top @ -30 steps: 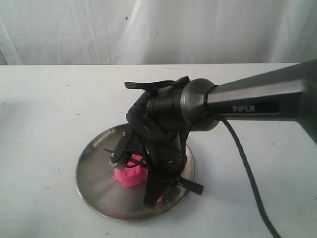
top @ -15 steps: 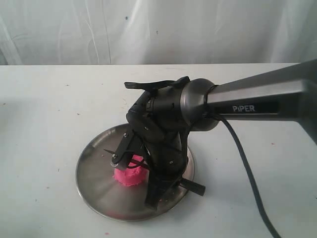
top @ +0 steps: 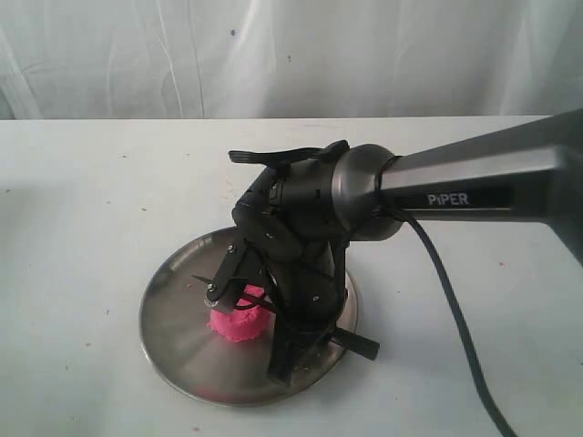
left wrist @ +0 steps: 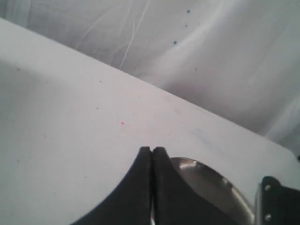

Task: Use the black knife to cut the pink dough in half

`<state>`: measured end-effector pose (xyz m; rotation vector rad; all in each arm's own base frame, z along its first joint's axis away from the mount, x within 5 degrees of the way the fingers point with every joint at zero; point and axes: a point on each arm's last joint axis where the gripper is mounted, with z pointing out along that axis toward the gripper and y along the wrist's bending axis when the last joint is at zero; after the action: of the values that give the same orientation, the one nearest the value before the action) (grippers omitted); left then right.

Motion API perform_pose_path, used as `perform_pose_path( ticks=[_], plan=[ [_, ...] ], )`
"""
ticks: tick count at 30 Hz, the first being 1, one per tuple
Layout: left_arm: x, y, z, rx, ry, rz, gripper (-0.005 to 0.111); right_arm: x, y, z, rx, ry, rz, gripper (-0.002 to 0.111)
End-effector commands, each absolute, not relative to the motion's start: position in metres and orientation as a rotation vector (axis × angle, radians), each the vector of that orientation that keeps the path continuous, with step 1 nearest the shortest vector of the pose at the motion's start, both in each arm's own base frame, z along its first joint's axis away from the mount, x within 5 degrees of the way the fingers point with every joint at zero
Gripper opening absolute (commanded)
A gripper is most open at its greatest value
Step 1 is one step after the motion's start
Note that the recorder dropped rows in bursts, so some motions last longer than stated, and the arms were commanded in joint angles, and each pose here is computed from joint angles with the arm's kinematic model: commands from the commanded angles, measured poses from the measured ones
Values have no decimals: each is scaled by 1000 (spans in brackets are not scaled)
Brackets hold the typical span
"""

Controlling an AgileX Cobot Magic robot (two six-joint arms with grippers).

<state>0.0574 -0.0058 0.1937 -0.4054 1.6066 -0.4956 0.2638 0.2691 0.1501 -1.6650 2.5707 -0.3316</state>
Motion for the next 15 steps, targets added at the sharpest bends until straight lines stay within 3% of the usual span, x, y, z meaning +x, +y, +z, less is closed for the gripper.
perform_pose_path(
  ticks=[1,5,9,15],
  plan=[
    [52,-13,196,-515,1748,-644,0,263,271,152,-1686,2560,-341,0],
    [56,-22,244,-259,1955,-558,0,263,271,152,-1688,2553,-345,0],
    [96,-38,255,-128,2153,-614,0,264,272,154,-1700,2532,-342,0],
    [177,-68,267,125,2147,-793,0,266,275,157,-1688,2526,-322,0]
  ],
)
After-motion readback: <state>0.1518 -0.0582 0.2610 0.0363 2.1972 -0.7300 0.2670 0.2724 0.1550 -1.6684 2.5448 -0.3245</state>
